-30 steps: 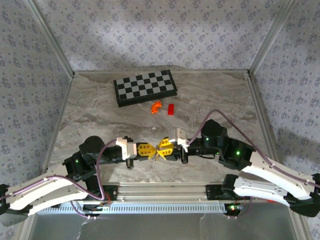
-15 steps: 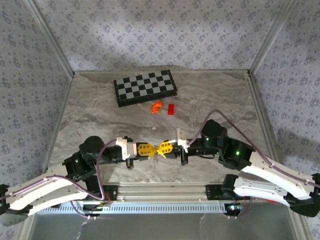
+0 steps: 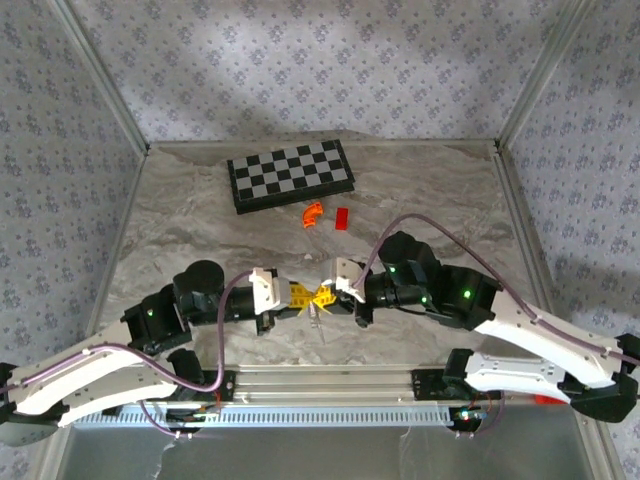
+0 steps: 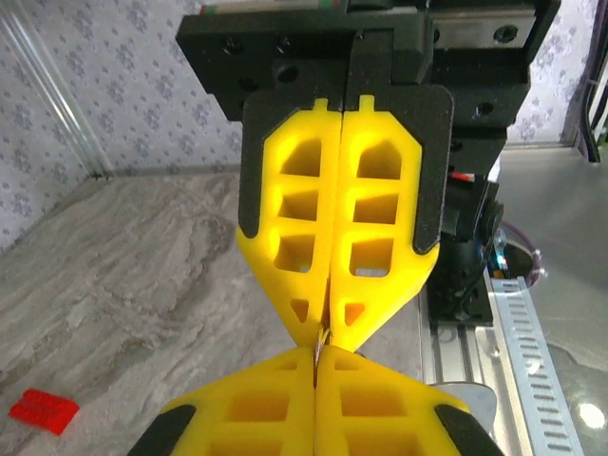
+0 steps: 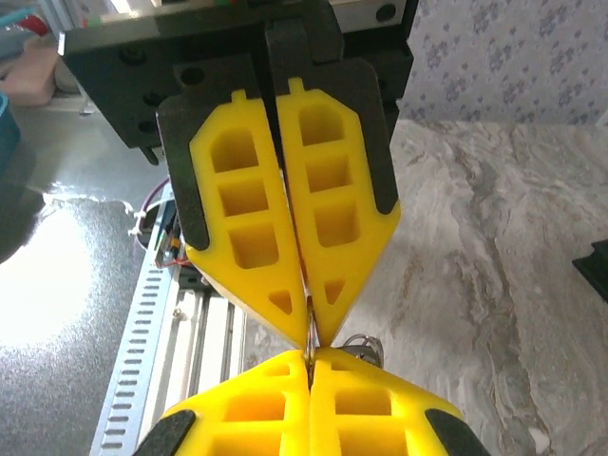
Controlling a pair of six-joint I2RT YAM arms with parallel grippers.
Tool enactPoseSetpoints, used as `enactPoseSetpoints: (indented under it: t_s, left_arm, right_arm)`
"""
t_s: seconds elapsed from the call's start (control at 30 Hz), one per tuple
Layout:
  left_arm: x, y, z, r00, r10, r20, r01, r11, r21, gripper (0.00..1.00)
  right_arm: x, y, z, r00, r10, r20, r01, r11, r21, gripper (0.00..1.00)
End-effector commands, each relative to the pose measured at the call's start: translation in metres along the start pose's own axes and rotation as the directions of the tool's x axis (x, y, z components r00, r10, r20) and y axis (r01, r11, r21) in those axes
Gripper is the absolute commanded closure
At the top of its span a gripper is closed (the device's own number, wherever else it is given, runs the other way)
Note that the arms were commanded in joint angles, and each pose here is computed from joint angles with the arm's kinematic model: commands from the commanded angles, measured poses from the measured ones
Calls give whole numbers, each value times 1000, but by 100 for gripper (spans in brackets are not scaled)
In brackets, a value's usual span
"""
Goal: Put the keys on the keyring
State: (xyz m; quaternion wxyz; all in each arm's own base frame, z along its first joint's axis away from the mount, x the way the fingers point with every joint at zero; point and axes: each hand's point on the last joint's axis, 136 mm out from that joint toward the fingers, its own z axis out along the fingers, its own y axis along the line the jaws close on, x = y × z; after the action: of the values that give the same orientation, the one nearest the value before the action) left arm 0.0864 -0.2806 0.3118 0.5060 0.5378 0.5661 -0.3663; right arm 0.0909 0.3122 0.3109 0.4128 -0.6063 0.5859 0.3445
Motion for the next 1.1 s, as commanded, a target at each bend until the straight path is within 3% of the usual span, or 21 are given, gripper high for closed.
enactPoseSetpoints:
  t_s: [0.0, 0.2, 0.3, 0.43, 0.57, 0.87, 0.93, 1.07]
  left_arm:
    - [-13, 3, -4, 999, 29, 25, -29, 999, -21, 98]
    - [-21, 3, -8, 995, 40, 88, -37, 999, -28, 100]
    - [-35, 1, -12, 982, 53, 180, -49, 998, -29, 100]
    - [-53, -6, -19, 950, 76, 303, -77, 997, -8, 100]
    - [-63, -14, -21, 929, 76, 362, -94, 995, 31, 100]
    - [-75, -24, -29, 892, 26, 451, -77, 993, 94, 100]
    - [-73, -24, -29, 895, 24, 446, -73, 993, 94, 100]
    - [-67, -22, -25, 910, 26, 414, -67, 994, 85, 100]
  right_arm:
    - [-12, 5, -4, 999, -37, 16, 38, 999, -20, 100]
    - [-12, 5, -3, 999, -46, 16, 46, 999, -7, 100]
    - [-14, 2, -2, 998, -51, 42, 51, 999, 16, 100]
    - [-24, 0, -5, 993, -54, 100, 50, 998, 39, 85]
    - [-29, 0, -9, 988, -56, 145, 50, 998, 46, 83]
    - [-31, 4, -16, 978, -54, 203, 47, 998, 41, 93]
    - [-32, 5, -17, 976, -58, 209, 51, 998, 35, 99]
    - [-32, 7, -18, 976, -63, 211, 59, 998, 25, 100]
